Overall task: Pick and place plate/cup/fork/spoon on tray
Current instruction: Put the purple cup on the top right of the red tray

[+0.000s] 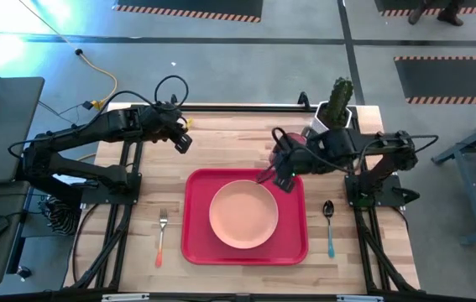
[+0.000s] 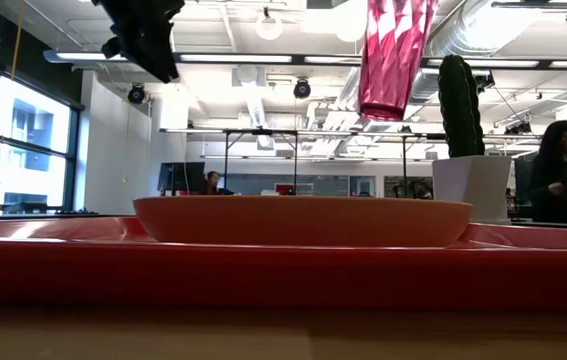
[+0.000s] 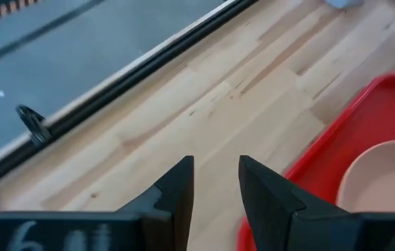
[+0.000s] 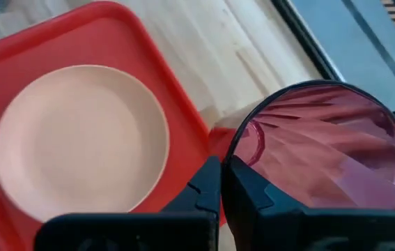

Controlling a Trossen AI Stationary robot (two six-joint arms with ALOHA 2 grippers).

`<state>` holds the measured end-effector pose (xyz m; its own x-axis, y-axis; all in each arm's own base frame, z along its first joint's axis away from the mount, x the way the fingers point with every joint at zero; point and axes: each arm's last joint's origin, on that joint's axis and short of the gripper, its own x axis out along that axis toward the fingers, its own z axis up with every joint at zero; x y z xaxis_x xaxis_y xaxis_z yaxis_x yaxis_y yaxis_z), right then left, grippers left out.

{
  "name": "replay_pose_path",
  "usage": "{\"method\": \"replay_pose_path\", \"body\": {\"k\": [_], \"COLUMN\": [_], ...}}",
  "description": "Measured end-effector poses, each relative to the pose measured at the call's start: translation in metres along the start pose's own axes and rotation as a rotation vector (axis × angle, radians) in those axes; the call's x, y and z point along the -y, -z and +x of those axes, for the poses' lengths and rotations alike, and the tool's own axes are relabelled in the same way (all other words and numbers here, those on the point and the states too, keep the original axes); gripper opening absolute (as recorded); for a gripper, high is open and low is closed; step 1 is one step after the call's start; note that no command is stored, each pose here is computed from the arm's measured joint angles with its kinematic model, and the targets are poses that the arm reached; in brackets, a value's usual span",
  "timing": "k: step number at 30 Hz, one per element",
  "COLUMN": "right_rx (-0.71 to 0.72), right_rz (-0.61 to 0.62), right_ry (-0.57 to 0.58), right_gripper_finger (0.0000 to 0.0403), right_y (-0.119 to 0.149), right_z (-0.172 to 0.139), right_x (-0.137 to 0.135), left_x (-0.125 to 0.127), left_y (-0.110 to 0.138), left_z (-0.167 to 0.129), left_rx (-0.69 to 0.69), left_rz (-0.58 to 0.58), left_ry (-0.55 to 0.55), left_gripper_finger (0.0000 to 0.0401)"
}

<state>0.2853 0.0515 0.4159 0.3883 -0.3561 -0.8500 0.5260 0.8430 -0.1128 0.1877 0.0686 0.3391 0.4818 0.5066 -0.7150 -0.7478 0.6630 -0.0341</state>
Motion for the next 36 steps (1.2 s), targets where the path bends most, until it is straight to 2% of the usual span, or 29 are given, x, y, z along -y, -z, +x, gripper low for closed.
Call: {"method": "replay_pose_path", "body": {"k": [5,12,19,30,36], "right_rx": [-0.025,-0.058,-0.097,-0.069,-0.097], "right_rz": [0.011,-0.045,-0.091,-0.188,-0.249], "right_ry": [-0.033,-0.038,-0.045,-0.066,0.037], "right_gripper_finger": [0.0000,0.0000,0.0000,0.0000,0.0000], "right_y": [0.006,0.013,0.025,0.048,0.071], "right_z": [0.000,0.008,0.016,0.003,0.020], "right_x": [-0.012,-0.036,-0.062,-0.085,-0.077], "left_x": [0.001,0.003,0.003,0.000,0.000], "left_y": [0.000,0.002,0.004,0.012,0.012], "left_z": [0.000,0.000,-0.001,-0.001,-0.001], "left_rx": [-0.010,-0.060,-0.092,-0.164,-0.164], "left_rz": [-0.117,-0.192,-0.188,-0.189,-0.202], "left_ry": [0.018,0.097,0.109,0.064,0.063], "left_gripper_finger": [0.0106,0.0106,0.0106,0.0106,0.0106]}}
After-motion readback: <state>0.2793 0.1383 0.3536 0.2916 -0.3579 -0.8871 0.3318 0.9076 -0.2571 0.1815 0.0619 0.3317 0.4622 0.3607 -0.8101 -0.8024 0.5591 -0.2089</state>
